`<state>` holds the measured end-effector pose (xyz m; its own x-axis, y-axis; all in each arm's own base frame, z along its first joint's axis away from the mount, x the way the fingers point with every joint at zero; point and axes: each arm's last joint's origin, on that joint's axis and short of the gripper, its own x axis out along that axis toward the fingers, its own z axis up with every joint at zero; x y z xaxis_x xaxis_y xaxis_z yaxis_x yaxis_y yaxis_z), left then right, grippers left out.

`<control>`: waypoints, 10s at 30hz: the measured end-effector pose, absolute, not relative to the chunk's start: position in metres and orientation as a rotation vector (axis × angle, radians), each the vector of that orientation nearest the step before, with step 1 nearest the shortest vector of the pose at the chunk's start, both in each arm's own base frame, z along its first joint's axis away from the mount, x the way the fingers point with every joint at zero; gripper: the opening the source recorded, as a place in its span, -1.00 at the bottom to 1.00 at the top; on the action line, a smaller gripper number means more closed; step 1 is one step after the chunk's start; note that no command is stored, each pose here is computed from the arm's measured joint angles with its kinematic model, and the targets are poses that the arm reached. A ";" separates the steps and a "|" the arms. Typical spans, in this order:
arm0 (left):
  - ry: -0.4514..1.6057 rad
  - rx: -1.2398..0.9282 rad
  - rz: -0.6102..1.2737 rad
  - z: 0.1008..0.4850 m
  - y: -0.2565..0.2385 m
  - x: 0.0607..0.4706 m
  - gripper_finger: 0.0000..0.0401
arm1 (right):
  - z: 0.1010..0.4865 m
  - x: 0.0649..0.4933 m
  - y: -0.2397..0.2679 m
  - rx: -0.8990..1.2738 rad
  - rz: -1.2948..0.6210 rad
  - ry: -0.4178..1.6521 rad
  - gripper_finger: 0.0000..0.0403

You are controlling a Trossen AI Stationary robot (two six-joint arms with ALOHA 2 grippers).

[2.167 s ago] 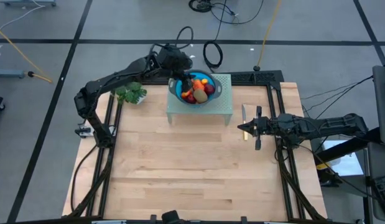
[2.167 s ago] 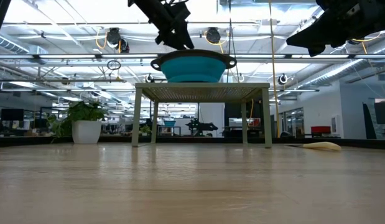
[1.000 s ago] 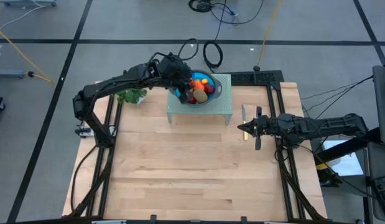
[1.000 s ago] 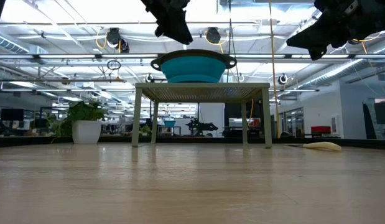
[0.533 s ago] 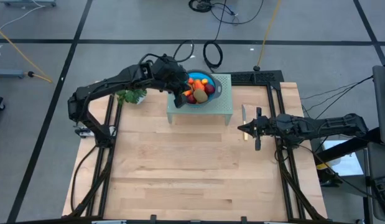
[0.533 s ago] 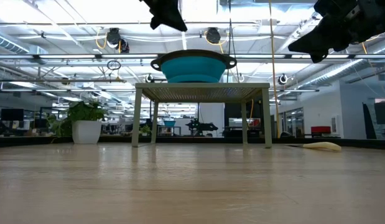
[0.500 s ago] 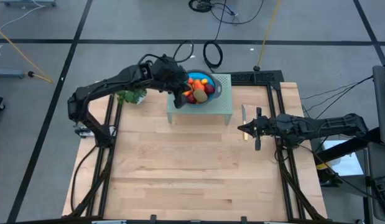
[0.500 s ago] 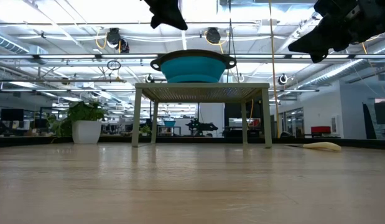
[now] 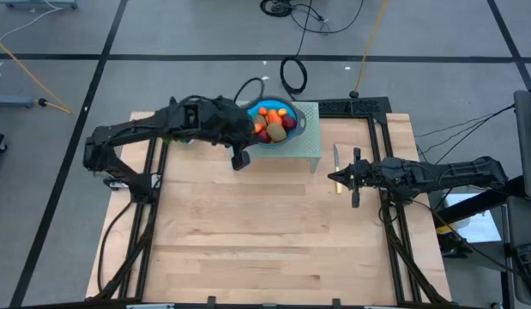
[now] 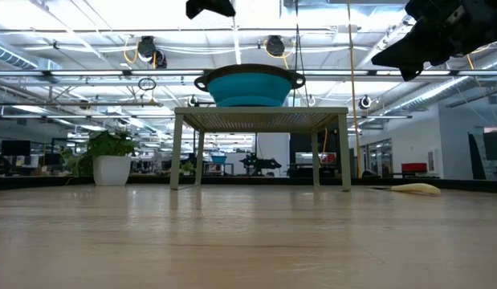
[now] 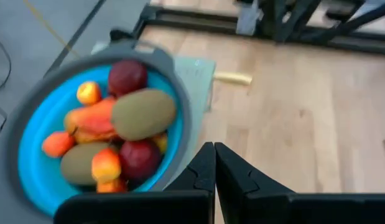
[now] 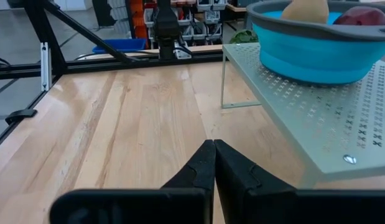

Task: Pick & Place Fruit
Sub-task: Put the table knife on the shelf

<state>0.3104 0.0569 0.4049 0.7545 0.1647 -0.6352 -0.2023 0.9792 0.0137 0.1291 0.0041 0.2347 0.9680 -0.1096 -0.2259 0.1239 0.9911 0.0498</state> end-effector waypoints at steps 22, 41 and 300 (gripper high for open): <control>0.451 -0.141 0.165 0.362 0.018 0.202 -0.99 | 0.234 0.132 0.004 0.115 -0.132 0.224 -0.98; 0.366 -0.201 0.136 0.314 0.003 0.125 -0.99 | 0.233 0.131 0.001 0.235 -0.251 0.224 -1.00; 0.123 -0.239 0.116 0.252 0.003 0.065 -0.89 | 0.222 0.139 -0.035 1.235 -0.840 0.339 -0.66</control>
